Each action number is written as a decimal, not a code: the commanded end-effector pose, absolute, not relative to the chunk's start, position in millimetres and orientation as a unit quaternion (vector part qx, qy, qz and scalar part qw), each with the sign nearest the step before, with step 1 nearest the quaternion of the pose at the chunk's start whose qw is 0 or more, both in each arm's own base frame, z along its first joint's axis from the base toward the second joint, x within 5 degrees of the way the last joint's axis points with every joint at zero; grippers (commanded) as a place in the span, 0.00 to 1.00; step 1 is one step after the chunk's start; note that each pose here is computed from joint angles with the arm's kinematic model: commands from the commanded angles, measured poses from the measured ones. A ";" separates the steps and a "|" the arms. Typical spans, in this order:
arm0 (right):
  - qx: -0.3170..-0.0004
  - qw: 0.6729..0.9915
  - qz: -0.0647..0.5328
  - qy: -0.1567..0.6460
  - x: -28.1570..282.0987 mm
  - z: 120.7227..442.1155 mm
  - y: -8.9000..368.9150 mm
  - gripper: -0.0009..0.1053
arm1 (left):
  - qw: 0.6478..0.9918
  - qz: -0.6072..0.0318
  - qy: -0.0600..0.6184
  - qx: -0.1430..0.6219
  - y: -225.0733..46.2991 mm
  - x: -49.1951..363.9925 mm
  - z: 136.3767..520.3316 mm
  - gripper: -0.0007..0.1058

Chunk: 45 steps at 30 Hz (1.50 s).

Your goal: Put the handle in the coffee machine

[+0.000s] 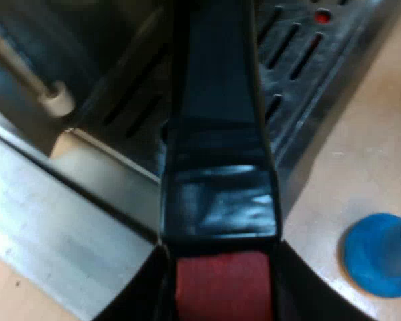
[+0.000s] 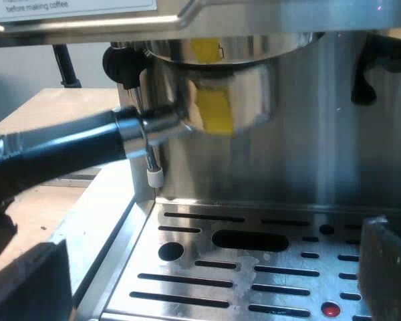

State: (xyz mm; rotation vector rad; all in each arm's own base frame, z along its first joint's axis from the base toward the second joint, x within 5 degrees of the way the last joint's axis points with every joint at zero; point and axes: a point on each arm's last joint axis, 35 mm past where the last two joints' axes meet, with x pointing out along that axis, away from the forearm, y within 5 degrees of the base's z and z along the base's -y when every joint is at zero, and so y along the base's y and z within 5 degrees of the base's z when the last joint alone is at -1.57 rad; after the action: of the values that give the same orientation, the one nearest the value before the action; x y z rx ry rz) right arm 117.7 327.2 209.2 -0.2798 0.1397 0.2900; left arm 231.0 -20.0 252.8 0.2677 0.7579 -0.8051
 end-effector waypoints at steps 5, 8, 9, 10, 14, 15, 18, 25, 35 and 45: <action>-0.140 0.978 0.141 0.066 119.8 211.5 327.4 0.83 | 0.839 -0.415 0.316 0.158 -23.5 232.7 261.0 0.01; -0.140 0.978 0.141 0.066 119.8 211.5 327.4 0.83 | 0.823 -0.433 0.321 0.180 -23.5 232.3 254.4 0.01; -0.140 0.978 0.141 0.066 119.8 211.5 327.4 0.83 | 0.814 -0.440 0.332 0.181 -23.5 232.6 249.3 0.01; -0.140 0.978 0.141 0.066 119.8 211.5 327.4 0.83 | 0.811 -0.443 0.337 0.181 -23.5 232.3 247.5 0.01; -0.140 0.978 0.141 0.066 119.8 211.5 327.4 0.83 | 0.795 -0.455 0.362 0.173 -23.6 234.5 235.5 0.01; -0.140 0.978 0.141 0.066 119.8 211.5 327.4 0.83 | 0.794 -0.456 0.364 0.173 -23.6 234.9 234.5 0.01; -0.140 0.978 0.141 0.066 119.8 211.5 327.4 0.83 | 0.795 -0.460 0.356 0.172 -23.2 236.6 235.5 0.01; -0.140 0.978 0.141 0.066 119.8 211.5 327.4 0.83 | 0.809 -0.452 0.342 0.155 -11.8 240.9 242.7 0.01; -0.140 0.978 0.141 0.066 119.8 211.5 327.4 0.83 | 0.811 -0.459 0.338 0.135 -12.7 241.2 245.1 0.01; -0.140 0.978 0.141 0.066 119.8 211.5 327.4 0.83 | 0.812 -0.450 0.346 0.137 -12.1 241.4 244.6 0.01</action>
State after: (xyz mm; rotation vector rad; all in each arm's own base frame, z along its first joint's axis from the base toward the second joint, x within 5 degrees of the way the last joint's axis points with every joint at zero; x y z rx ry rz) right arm 117.7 327.2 209.2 -0.2823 0.1393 0.2902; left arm 239.3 -10.6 236.6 0.3078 0.7865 -0.9459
